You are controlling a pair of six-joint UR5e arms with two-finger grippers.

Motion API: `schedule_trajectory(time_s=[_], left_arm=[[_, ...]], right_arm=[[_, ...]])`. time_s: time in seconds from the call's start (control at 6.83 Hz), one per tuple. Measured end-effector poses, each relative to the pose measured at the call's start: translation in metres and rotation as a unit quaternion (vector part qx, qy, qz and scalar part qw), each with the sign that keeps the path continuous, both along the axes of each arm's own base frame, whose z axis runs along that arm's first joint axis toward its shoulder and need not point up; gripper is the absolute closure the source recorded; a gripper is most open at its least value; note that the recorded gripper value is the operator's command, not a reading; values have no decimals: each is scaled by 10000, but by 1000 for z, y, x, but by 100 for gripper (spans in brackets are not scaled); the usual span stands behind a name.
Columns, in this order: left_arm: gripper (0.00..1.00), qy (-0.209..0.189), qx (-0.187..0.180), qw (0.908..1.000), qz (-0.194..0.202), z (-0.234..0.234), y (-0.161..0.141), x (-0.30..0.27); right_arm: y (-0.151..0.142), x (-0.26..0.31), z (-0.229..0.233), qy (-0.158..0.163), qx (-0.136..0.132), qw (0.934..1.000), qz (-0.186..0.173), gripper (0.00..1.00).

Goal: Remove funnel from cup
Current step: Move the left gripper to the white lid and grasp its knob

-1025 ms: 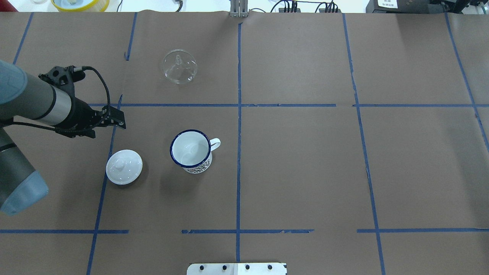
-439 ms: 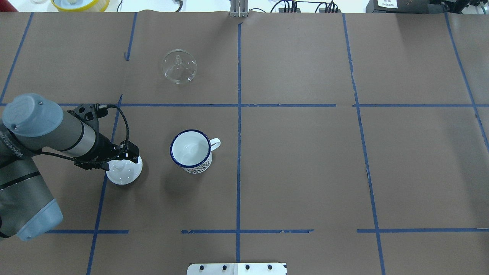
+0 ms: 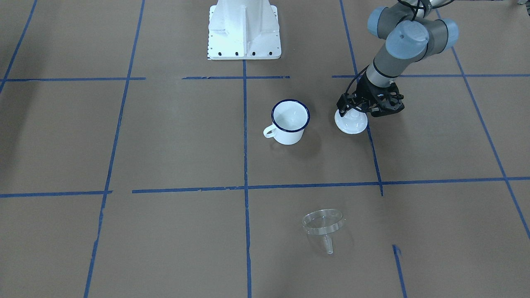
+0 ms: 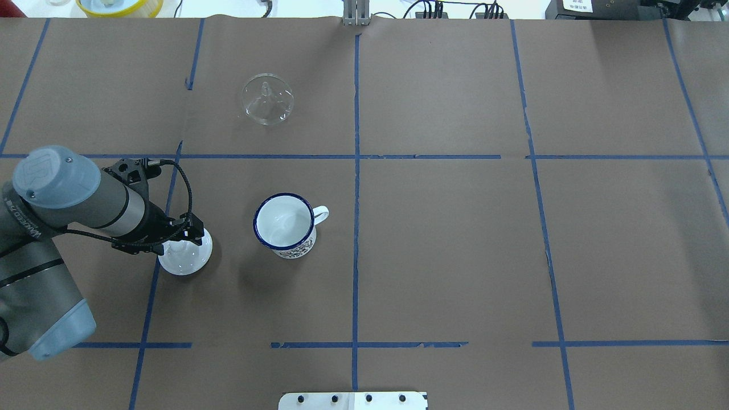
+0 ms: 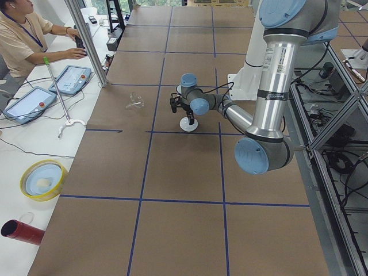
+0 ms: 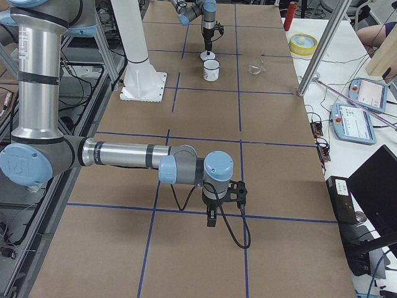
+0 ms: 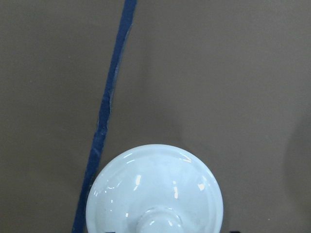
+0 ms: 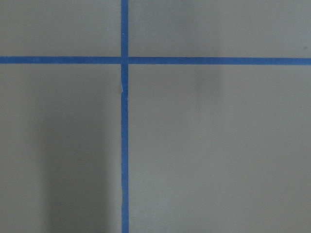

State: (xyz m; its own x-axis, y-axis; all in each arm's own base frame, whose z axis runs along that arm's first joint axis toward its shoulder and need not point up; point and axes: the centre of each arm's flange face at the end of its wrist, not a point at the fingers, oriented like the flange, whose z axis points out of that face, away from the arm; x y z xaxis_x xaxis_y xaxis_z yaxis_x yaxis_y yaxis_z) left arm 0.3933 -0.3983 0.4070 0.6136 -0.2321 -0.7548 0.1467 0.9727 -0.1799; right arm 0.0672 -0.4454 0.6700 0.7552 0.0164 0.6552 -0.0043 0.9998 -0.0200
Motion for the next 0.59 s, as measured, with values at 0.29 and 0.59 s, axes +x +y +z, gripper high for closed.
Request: schedule_trajectory(time_s=[0.29,0.59], left_arm=[[47,-49,-11,10000,-4,5,1,-1],[100,-71,-13,10000,1,7,2,-2]], right_arm=[[0,0,0,0,-1,10000,0,0],[0,0,0,0,-2,10000,0,0]])
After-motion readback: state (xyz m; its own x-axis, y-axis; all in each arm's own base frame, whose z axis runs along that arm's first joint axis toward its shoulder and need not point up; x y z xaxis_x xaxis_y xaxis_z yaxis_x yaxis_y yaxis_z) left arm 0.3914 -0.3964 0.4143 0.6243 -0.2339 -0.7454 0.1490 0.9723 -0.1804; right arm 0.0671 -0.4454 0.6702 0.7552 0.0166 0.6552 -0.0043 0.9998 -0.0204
